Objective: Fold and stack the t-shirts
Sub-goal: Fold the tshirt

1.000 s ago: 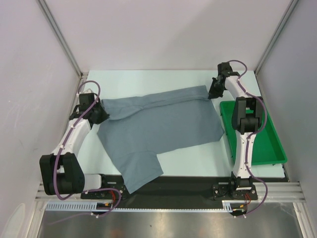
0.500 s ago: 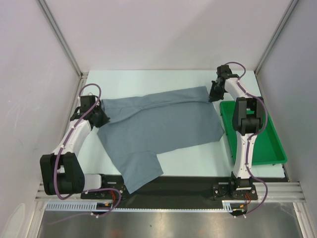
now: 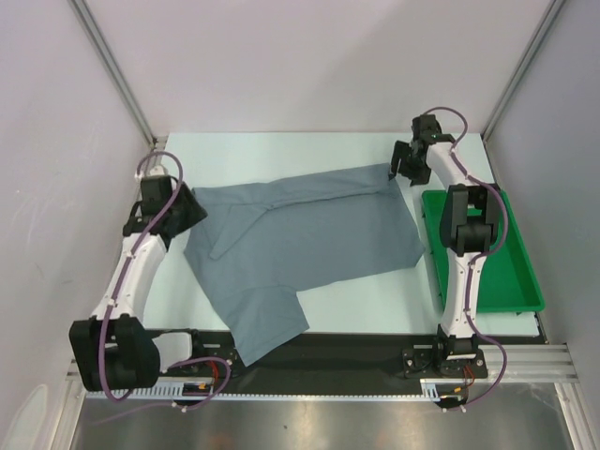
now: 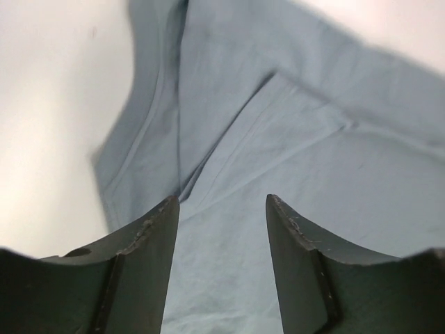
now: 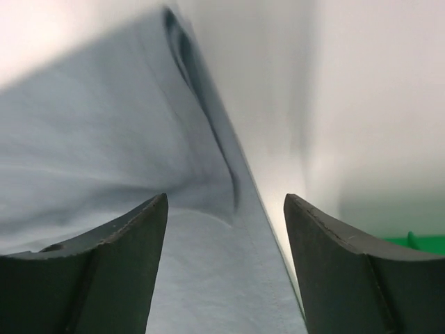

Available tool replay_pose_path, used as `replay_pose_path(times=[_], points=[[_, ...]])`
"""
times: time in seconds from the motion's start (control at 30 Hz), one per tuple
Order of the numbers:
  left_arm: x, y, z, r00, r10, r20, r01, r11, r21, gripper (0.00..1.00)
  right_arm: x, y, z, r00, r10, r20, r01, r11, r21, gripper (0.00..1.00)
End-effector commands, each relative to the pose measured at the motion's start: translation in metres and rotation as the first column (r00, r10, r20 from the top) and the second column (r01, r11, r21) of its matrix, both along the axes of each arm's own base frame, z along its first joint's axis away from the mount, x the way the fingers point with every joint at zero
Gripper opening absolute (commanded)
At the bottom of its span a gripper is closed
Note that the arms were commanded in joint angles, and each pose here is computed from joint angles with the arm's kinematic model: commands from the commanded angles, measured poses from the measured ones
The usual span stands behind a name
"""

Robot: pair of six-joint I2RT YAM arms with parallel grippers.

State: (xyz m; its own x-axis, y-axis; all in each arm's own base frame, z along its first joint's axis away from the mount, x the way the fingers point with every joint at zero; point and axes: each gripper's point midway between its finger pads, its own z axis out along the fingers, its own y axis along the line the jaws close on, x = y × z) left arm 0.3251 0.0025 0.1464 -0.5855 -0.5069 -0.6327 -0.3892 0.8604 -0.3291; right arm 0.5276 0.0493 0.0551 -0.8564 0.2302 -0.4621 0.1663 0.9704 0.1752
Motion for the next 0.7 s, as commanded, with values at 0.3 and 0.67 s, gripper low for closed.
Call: replay_pose_path(times=[0.3,0.67], points=[[0.121,0.024,0.001,0.992,-0.056,0.109,0.068,0.992,-0.106,0.54,0.092,0.049,0.068,0.951,0.093,0.295,-0.130,0.986,0.108,0.87],[0.169,0.063,-0.028,0.992,0.013,0.122,0.008,0.985,-0.171,0.49,0.097,0.056,0.046,0.948,0.091,0.305,-0.132,0.985,0.114,0.84]])
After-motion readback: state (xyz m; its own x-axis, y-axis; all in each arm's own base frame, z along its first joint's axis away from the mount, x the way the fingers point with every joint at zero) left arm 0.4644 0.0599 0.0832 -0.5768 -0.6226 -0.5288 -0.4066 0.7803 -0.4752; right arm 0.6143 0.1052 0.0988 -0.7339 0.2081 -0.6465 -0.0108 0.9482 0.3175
